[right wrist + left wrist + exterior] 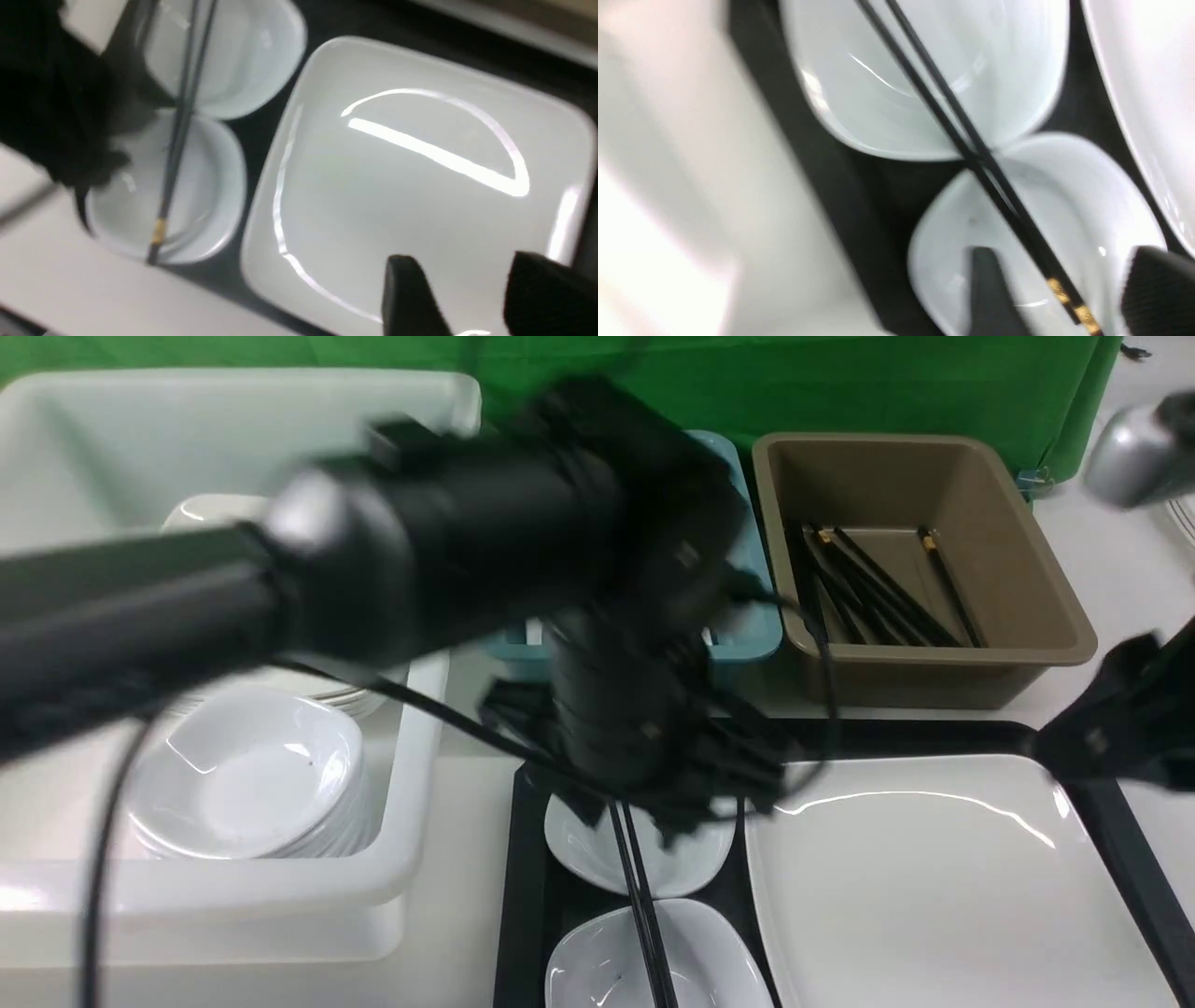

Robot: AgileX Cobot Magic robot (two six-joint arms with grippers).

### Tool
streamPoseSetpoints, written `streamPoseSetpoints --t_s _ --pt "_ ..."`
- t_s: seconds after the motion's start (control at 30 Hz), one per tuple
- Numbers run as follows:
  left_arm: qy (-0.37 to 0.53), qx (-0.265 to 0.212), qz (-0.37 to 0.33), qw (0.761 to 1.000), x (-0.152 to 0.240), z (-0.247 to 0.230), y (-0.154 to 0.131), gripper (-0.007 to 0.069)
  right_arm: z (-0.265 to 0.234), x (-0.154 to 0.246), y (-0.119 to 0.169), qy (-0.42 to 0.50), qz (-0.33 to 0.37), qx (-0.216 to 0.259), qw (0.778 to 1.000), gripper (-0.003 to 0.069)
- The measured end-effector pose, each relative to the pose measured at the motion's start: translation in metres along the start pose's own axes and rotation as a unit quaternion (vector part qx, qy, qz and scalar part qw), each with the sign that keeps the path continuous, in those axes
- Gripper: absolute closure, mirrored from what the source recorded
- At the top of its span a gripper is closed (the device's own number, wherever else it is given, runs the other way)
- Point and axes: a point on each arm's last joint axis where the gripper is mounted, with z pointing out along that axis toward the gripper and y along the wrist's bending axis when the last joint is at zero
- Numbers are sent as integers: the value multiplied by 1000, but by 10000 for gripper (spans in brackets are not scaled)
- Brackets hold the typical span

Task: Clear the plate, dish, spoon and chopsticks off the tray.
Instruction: Use the right arm to grab a pair of chopsticks from the plate

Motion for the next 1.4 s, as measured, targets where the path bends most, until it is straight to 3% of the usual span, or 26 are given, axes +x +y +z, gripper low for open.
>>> streamPoseSetpoints --t_s 0.1,0.13,0.2,0.3,0.53,0.8,0.93,1.0,1.03,1.1,1.4 --pt "-19 -4 -65 998 -3 -19 50 555 28 -3 16 17 -25 -27 999 215" --pt "-17 -6 -69 997 -4 -18 53 568 28 -3 17 15 -28 -29 999 207" --pt "-20 -15 -121 992 7 -28 94 606 59 -7 40 37 -54 -49 997 163" --pt "-19 -28 -158 987 29 -36 123 617 91 -10 63 64 -78 -57 993 124" --pt "-22 -39 -186 982 80 -43 143 617 172 -5 104 118 -105 -52 986 110" --pt "-42 -21 -189 981 93 -52 141 616 223 5 115 148 -101 -42 983 112" --pt "-42 -21 -188 981 93 -52 141 616 233 7 115 158 -100 -39 982 210" --pt "-42 -21 -188 981 93 -52 141 616 233 7 115 157 -100 -39 982 350" --pt "-42 -21 -188 981 93 -52 141 616 233 7 115 157 -100 -39 982 384" --pt "-42 -21 -188 981 93 -52 141 616 231 7 116 156 -99 -40 982 559" --pt "-49 -19 -188 981 92 -52 141 616 178 -2 115 117 -95 -54 987 578"
